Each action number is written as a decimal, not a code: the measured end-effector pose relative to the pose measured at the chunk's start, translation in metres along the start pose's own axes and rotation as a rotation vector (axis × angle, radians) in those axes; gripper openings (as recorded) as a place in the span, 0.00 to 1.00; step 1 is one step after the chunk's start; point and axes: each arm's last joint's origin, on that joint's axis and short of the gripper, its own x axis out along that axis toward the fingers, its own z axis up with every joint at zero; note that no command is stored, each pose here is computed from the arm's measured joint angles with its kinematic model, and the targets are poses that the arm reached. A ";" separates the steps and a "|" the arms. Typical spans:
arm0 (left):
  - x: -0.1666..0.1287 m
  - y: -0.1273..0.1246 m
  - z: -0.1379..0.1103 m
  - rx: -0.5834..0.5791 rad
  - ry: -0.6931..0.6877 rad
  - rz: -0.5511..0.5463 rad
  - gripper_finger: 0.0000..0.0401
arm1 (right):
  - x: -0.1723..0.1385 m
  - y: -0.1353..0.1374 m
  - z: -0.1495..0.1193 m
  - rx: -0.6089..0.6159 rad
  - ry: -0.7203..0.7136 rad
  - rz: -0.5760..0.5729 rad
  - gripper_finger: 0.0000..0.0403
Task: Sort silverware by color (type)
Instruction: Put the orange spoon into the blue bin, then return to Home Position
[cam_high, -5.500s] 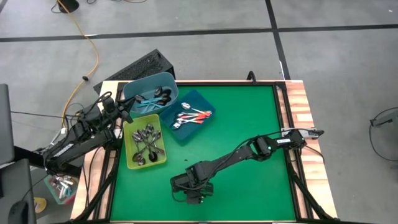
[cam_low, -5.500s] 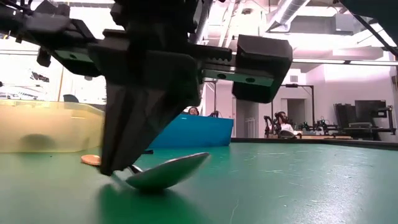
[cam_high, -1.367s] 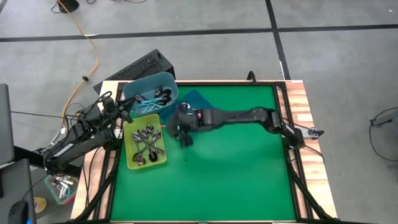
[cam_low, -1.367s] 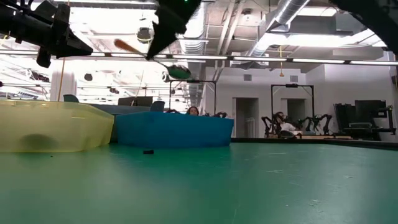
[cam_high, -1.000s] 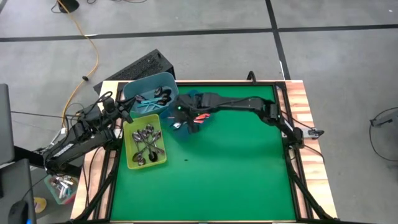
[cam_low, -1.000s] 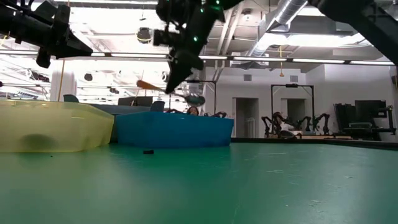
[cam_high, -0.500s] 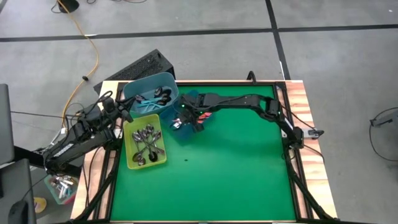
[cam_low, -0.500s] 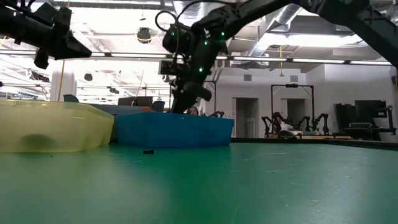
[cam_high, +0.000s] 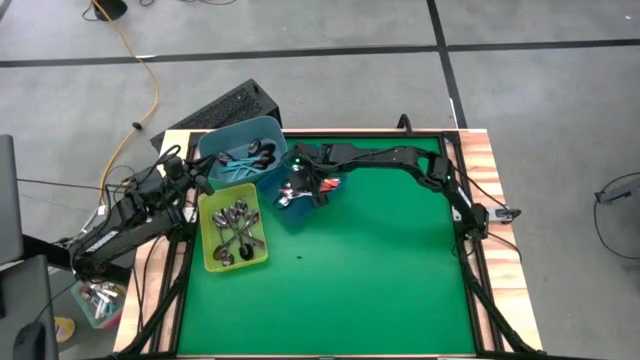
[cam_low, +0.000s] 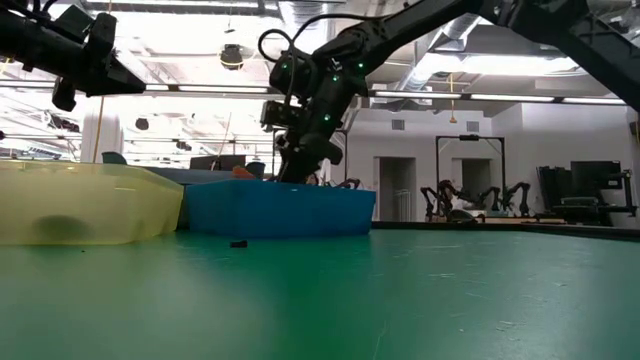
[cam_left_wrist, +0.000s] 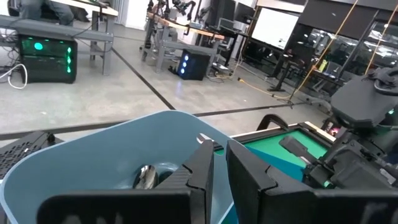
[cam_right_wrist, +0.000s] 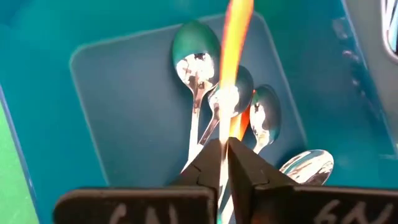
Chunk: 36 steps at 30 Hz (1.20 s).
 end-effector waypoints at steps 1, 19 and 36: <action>0.000 0.000 0.000 0.000 0.000 0.000 0.07 | 0.000 -0.001 -0.001 0.003 0.001 0.000 0.09; 0.000 0.000 0.002 -0.077 -0.026 0.016 0.07 | -0.041 -0.004 0.034 0.057 -0.031 -0.005 0.25; -0.001 -0.008 0.012 -0.084 -0.080 -0.168 0.07 | -0.203 0.008 0.067 0.184 -0.441 0.198 0.25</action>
